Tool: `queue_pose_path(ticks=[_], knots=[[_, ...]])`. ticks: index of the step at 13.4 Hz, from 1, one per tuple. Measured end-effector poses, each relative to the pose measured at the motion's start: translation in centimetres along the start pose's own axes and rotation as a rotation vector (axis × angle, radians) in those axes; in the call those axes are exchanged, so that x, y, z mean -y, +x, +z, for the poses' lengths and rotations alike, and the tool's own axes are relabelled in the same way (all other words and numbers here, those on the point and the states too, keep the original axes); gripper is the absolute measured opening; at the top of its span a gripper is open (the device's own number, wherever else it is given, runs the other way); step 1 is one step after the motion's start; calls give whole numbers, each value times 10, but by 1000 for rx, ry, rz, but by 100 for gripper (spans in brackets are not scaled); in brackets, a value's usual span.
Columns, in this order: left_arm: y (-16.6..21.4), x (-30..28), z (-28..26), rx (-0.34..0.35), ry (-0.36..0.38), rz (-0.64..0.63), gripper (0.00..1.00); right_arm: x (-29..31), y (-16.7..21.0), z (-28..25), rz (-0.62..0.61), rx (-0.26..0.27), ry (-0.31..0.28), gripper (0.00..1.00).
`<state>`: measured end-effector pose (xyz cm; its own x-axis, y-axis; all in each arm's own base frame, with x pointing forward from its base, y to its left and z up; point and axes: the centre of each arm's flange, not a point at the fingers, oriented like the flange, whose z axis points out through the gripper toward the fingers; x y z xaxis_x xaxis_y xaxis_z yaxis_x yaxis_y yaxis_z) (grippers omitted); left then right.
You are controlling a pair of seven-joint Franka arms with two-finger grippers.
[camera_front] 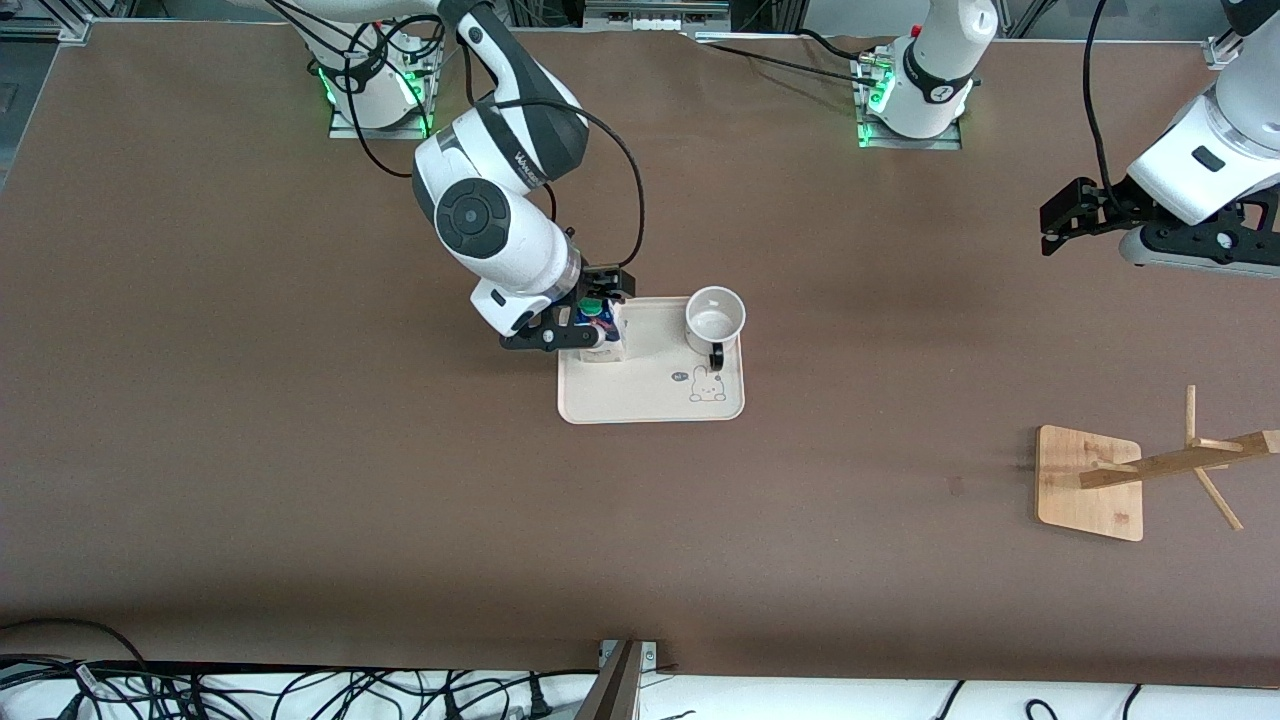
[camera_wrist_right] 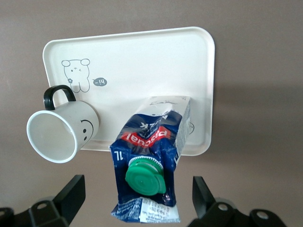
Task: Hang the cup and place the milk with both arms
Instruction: 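Close the right gripper around the milk carton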
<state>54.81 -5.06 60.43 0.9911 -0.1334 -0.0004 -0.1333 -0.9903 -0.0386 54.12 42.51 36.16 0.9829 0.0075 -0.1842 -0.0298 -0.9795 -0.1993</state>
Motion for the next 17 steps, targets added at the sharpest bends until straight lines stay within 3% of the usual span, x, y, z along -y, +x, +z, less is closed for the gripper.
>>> queue_pose_path(ticks=[14,17], knots=[[0,0,0,0,0,0,100,-2,3,31,-21,35,-28,100],[0,0,0,0,0,0,100,-2,3,31,-22,35,-28,64]])
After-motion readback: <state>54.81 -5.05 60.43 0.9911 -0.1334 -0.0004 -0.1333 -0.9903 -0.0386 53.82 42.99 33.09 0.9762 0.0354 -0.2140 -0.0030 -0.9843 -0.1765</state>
